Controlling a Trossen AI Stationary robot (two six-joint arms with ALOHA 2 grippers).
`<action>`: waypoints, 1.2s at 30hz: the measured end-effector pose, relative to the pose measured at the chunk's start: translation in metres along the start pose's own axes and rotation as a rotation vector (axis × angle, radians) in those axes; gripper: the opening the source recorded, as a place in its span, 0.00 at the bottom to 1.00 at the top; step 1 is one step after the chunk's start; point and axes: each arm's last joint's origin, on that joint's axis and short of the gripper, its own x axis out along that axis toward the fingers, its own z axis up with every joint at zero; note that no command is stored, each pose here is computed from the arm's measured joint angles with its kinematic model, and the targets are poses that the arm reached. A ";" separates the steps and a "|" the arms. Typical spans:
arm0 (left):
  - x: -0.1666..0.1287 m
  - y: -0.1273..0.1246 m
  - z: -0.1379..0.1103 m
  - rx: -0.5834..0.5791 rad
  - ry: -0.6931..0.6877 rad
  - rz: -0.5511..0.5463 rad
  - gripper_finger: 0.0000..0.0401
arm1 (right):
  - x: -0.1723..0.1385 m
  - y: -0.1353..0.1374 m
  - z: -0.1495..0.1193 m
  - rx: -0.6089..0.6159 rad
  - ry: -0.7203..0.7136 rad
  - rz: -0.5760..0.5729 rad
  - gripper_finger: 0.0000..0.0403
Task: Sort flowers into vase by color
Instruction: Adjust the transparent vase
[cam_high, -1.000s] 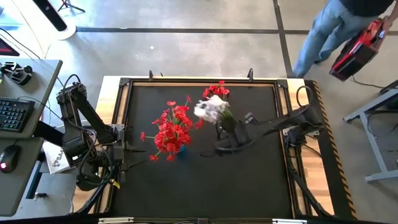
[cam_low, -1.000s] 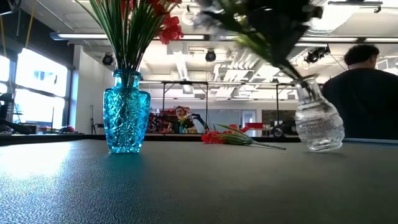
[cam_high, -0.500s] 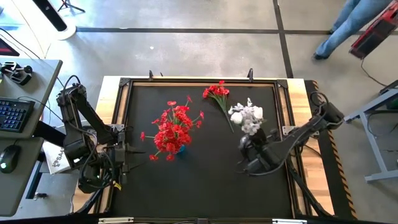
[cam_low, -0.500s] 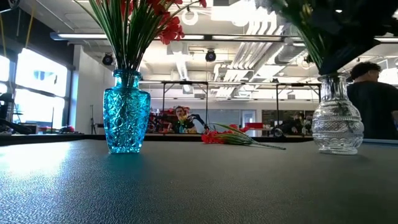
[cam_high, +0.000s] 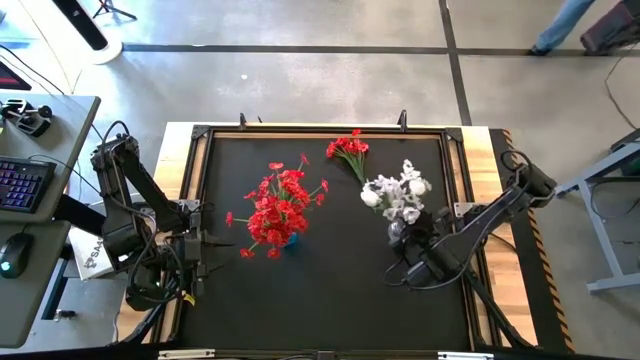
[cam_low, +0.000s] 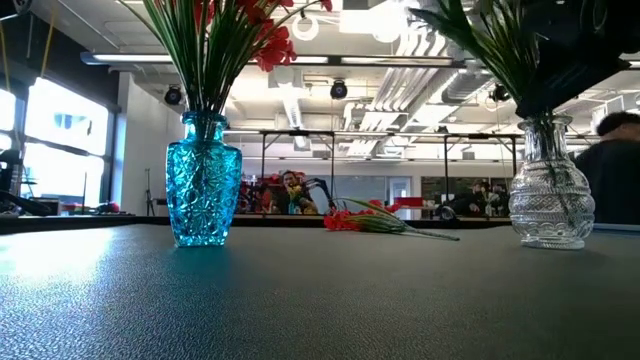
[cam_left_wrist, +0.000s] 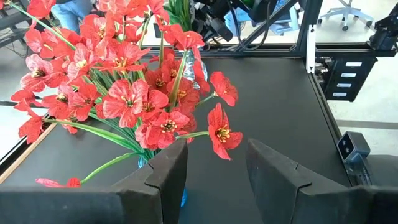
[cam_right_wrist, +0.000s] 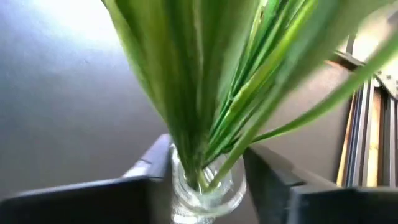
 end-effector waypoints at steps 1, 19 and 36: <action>0.000 0.000 0.000 0.000 0.000 0.000 0.38 | 0.000 -0.001 0.000 0.001 0.014 -0.002 0.37; 0.000 0.000 0.000 -0.001 -0.001 0.000 0.38 | -0.012 -0.016 -0.002 -0.066 0.288 0.153 0.89; 0.000 -0.001 0.000 0.002 0.000 0.001 0.38 | 0.038 -0.011 -0.044 0.050 -0.031 0.213 0.59</action>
